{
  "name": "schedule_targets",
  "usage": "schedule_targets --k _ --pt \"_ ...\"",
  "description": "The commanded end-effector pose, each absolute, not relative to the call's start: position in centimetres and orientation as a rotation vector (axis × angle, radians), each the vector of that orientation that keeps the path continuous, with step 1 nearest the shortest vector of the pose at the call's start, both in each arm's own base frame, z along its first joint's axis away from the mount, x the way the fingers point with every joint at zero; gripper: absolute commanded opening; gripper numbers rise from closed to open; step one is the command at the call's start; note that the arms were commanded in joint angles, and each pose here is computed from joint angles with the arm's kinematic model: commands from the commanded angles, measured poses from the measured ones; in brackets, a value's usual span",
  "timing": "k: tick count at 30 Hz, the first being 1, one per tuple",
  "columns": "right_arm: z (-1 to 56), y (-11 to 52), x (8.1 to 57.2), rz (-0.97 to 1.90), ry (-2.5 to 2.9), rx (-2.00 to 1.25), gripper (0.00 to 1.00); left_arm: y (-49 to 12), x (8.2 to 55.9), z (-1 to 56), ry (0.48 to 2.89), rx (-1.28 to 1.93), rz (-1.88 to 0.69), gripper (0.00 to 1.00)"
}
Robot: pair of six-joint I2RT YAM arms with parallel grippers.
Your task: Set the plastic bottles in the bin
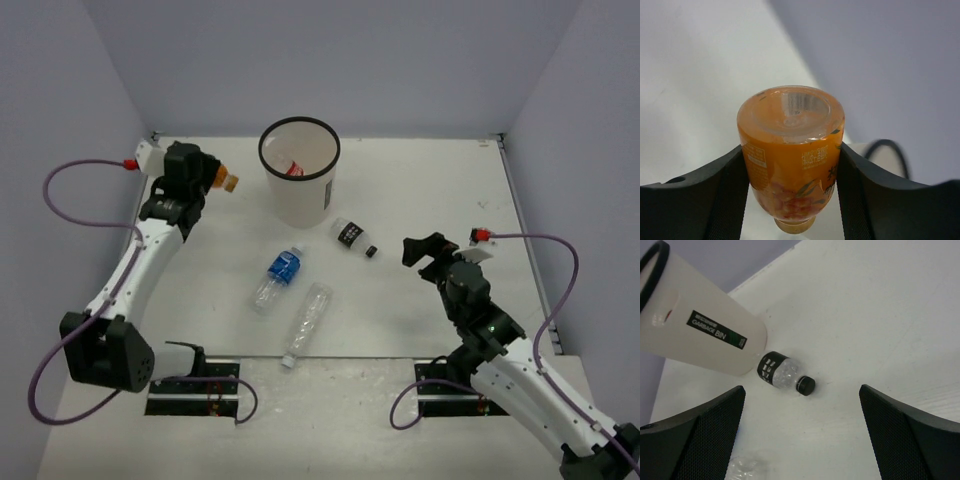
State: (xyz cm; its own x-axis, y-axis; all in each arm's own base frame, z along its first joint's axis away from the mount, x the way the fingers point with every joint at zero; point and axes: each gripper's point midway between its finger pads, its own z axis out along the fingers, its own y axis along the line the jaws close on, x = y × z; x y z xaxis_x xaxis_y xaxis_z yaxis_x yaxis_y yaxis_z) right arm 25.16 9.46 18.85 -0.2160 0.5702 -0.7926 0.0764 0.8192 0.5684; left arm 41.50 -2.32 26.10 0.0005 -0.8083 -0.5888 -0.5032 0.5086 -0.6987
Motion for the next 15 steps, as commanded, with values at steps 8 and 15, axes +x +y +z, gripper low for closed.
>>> schedule_targets --k 8,15 --pt "18.2 10.3 26.2 0.429 1.831 0.465 0.99 -16.7 47.1 47.7 1.368 -0.214 -0.607 0.28" --pt "19.1 9.3 26.7 0.323 1.815 0.392 0.99 -20.6 47.8 45.7 1.401 -0.083 -0.534 0.47"
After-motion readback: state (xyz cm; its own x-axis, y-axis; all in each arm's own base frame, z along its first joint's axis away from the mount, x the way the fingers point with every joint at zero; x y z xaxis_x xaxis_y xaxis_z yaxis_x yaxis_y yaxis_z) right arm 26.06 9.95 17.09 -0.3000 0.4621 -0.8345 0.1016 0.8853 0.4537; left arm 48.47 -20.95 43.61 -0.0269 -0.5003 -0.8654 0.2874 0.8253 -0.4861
